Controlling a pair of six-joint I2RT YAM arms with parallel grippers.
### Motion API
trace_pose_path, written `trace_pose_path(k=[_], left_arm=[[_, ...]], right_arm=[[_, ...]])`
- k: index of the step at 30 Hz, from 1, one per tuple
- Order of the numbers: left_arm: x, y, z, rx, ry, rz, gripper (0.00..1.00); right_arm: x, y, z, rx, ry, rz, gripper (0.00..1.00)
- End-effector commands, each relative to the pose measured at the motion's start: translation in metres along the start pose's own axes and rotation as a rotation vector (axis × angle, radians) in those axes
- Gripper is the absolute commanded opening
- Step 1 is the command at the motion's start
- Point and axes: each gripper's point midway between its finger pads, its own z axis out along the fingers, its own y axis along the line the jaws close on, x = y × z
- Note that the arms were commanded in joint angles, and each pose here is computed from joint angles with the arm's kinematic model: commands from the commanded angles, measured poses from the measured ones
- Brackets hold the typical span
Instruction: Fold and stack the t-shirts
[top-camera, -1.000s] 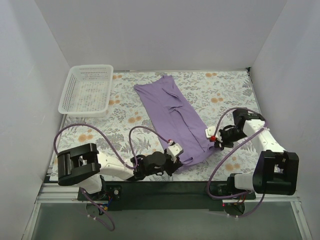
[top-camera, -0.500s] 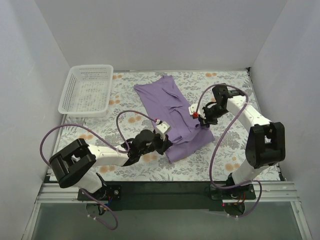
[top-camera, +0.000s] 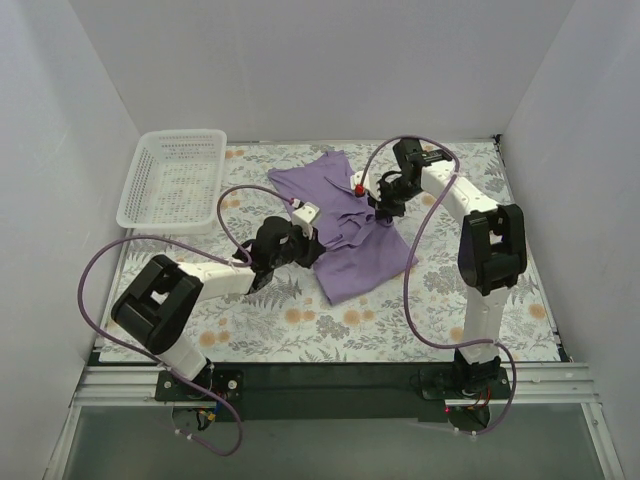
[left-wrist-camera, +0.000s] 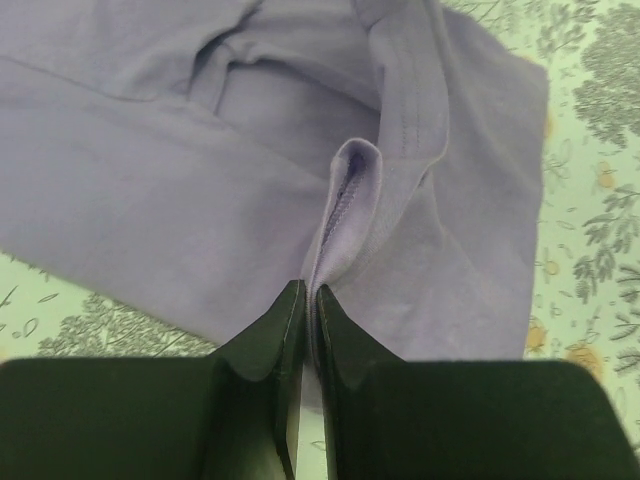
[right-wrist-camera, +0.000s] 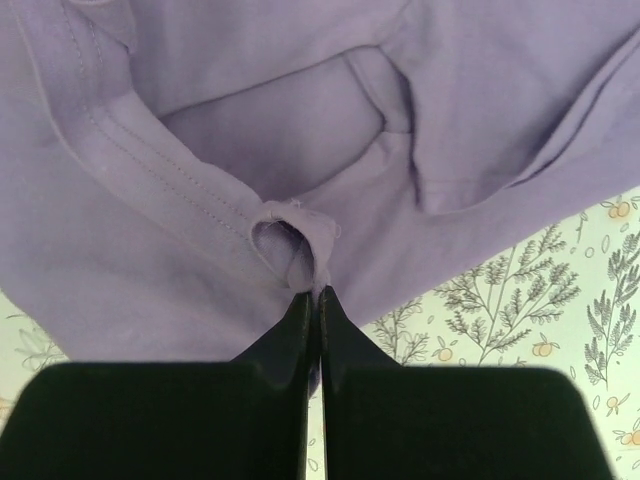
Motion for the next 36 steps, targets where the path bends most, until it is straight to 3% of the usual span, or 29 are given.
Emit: trace_pose_path(k=[1, 12, 36], left_arm=[[-0.006, 0.011, 0.005, 0.017, 0.014, 0.005, 0.0], [-0.024, 0.037, 0.021, -0.003, 0.022, -0.006, 0.0], [-0.026, 0.074, 0.043, -0.055, 0.045, -0.038, 0.0]], right_arm=[[-0.013, -0.031, -0.005, 0.074, -0.018, 0.045, 0.01], [-0.005, -0.05, 0.011, 0.083, -0.003, 0.098, 0.01], [0.005, -0.081, 0.029, 0.155, 0.012, 0.223, 0.01]])
